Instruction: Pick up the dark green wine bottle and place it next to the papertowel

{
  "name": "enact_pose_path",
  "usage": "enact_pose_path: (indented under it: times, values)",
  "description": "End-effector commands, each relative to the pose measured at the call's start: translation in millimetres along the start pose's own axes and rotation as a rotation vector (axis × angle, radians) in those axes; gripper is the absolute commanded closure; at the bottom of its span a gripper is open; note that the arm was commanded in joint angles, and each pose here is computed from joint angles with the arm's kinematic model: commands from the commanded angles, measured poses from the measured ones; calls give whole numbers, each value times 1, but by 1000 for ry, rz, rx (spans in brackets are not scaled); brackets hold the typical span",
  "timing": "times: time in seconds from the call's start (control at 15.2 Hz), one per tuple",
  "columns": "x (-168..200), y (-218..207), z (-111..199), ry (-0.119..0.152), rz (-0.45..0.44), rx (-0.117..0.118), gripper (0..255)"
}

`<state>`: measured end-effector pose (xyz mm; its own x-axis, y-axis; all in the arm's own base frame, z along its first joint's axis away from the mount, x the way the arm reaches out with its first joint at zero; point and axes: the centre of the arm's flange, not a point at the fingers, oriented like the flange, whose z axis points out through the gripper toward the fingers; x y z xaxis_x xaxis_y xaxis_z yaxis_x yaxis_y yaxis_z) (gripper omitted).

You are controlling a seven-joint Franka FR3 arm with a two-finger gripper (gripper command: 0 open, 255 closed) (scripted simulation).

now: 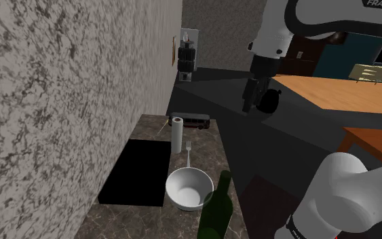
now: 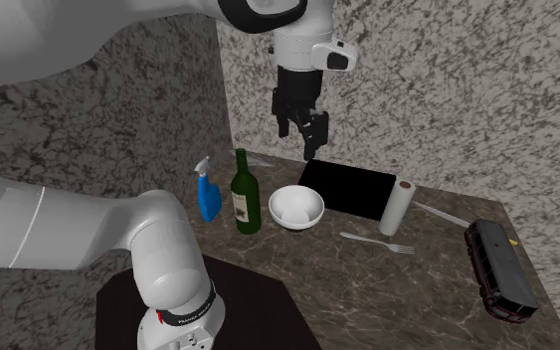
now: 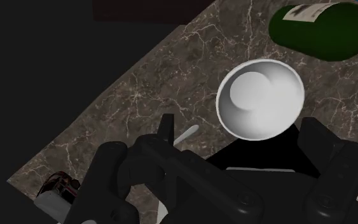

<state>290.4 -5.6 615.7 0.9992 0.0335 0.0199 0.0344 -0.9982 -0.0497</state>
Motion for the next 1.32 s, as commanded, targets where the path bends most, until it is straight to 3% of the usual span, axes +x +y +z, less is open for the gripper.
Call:
enact_pose_path:
  times: [0.0,1.25]
  values:
    - [0,0,0,0,0,0,0]
    - [-66,-200,119,78,106,4,0]
